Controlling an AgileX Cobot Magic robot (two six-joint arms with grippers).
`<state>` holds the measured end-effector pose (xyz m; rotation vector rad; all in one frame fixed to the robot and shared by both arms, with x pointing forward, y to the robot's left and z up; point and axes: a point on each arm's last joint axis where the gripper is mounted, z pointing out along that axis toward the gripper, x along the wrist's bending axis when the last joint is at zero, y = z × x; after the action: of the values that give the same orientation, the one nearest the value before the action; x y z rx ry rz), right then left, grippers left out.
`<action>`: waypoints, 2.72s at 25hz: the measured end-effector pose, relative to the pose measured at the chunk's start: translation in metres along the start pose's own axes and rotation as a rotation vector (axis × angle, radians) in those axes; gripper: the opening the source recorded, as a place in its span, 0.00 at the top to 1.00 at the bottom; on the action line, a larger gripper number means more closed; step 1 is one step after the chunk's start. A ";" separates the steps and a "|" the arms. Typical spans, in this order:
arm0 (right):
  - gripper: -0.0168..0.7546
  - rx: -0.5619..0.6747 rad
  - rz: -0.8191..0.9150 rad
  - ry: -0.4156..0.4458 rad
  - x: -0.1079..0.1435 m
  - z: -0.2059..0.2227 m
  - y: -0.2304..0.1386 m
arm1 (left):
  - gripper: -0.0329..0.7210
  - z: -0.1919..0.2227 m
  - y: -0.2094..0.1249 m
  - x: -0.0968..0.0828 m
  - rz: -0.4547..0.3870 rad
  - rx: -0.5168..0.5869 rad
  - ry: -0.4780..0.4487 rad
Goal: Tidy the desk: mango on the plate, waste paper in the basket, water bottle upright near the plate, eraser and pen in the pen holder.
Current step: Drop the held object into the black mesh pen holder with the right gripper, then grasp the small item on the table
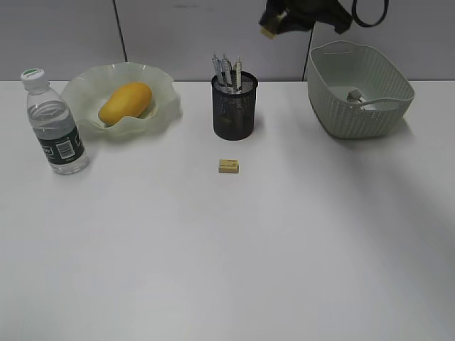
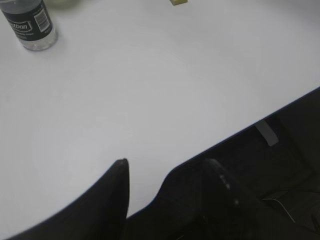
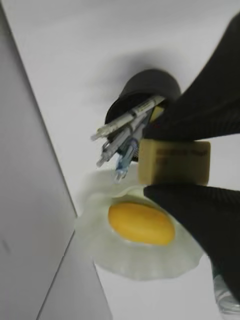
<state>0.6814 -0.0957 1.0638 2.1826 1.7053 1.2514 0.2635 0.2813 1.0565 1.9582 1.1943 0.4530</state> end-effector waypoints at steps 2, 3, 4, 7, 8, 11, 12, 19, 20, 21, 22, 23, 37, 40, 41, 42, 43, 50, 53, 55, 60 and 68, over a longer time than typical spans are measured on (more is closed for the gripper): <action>0.69 -0.021 -0.011 0.026 0.009 0.006 0.005 | 0.47 0.000 0.000 0.000 0.000 0.000 0.000; 0.69 -0.029 -0.015 0.038 0.014 0.009 0.008 | 0.47 0.000 0.000 0.000 0.000 0.000 0.000; 0.69 -0.031 -0.016 0.043 0.015 0.014 0.008 | 0.47 0.000 0.000 0.000 0.000 0.000 0.000; 0.69 -0.007 -0.008 0.039 0.013 0.036 0.002 | 0.47 0.000 0.000 0.000 0.000 0.000 0.000; 0.69 0.007 -0.004 0.032 0.010 0.044 -0.002 | 0.47 0.000 0.000 0.000 0.000 0.000 0.000; 0.69 0.048 0.003 -0.003 -0.003 0.069 -0.014 | 0.47 0.000 0.000 0.000 0.000 0.000 0.000; 0.69 0.060 0.006 -0.011 -0.006 0.075 -0.017 | 0.47 0.000 0.000 0.000 0.000 0.000 0.000; 0.69 0.098 0.002 -0.016 -0.012 0.101 -0.036 | 0.47 0.000 0.000 0.000 0.000 0.000 0.000; 0.69 0.094 0.004 -0.012 -0.012 0.102 -0.037 | 0.47 0.000 0.000 0.000 0.000 0.000 0.000; 0.68 0.089 0.005 -0.008 -0.012 0.103 -0.037 | 0.47 0.000 0.000 0.000 0.000 0.000 0.000; 0.66 0.090 0.006 -0.007 -0.012 0.105 -0.038 | 0.47 0.000 0.000 0.000 0.000 0.000 0.000; 0.63 0.091 0.006 -0.008 -0.012 0.106 -0.038 | 0.47 0.000 0.000 0.000 0.000 0.000 0.000; 0.32 0.119 -0.154 -0.001 0.004 0.075 -0.025 | 0.50 0.000 0.000 0.000 0.000 0.000 0.000; 0.32 0.160 -0.229 -0.004 0.013 0.053 -0.019 | 0.50 0.000 0.000 0.000 0.000 0.000 0.000; 0.32 0.183 -0.249 -0.011 0.014 0.048 -0.020 | 0.50 0.000 0.000 0.000 0.000 0.000 0.000; 0.32 0.218 -0.271 -0.024 0.013 0.045 -0.022 | 0.50 0.000 0.000 0.000 0.000 0.000 0.000; 0.32 0.268 -0.297 -0.042 0.011 0.042 -0.025 | 0.50 0.000 0.000 0.000 0.000 0.000 0.000; 0.32 0.499 -0.438 -0.172 -0.005 0.031 -0.040 | 0.51 0.000 0.000 0.000 0.000 0.000 0.000; 0.32 0.478 -0.493 -0.187 -0.003 0.019 -0.034 | 0.52 0.000 0.000 0.000 0.000 0.000 0.000; 0.32 0.444 -0.513 -0.177 0.004 0.004 -0.027 | 0.52 0.000 0.000 0.000 0.000 0.000 0.000; 0.32 0.325 -0.568 -0.122 0.026 -0.054 -0.006 | 0.53 0.000 0.000 0.000 0.000 0.000 0.000; 0.32 0.205 -0.619 -0.058 0.036 -0.166 -0.007 | 0.53 0.000 0.000 0.000 0.000 0.000 0.000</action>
<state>0.5701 -0.1273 1.1884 1.5383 2.3080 0.8689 0.2635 0.2813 1.0565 1.9582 1.1943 0.4530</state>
